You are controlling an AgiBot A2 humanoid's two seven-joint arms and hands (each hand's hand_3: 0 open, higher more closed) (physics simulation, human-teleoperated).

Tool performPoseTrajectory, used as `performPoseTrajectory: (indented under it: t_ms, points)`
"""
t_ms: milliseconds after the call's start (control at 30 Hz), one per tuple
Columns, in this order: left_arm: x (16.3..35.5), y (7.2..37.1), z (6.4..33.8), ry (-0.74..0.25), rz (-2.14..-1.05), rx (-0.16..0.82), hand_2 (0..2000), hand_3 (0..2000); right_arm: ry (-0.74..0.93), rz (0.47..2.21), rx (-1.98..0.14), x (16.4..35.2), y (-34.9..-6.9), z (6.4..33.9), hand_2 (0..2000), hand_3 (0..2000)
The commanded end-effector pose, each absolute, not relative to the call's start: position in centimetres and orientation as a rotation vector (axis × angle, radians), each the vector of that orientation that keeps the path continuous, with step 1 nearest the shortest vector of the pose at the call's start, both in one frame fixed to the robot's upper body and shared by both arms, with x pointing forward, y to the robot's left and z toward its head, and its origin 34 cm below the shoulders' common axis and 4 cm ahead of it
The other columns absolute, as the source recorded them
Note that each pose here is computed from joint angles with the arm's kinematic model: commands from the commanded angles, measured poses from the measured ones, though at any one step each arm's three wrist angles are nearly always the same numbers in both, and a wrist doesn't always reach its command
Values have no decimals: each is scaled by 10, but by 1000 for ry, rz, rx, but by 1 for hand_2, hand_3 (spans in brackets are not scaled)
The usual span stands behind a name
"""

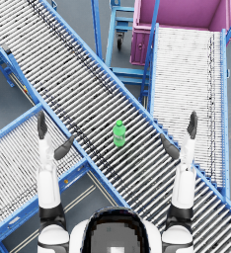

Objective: Pick up the oil and place it on the left assembly line, put the cola on the right, and keep Sprite still

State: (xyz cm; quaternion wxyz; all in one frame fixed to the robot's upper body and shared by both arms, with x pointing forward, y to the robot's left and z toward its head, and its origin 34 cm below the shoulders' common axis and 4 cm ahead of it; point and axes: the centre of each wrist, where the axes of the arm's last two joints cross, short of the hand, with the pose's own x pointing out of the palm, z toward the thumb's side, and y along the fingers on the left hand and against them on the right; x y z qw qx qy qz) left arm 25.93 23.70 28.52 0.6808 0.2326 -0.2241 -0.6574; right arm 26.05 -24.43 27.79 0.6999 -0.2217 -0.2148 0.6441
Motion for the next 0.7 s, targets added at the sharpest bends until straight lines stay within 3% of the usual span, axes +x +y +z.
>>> performPoseTrajectory:
  t_ms: [33, 533, 700]
  points:
    - [260, 235, 283, -501, -1494, 502, 0, 0, -475, 1464, -479, 261, -242, 276, 0, 0]
    - [256, 204, 234, -404, -1755, 121, 0, 0, -388, 1926, -174, 256, -204, 234, 0, 0]
    - [255, 201, 230, -391, -1773, 83, 0, 0, -378, 1963, -142, 255, -201, 230, 0, 0]
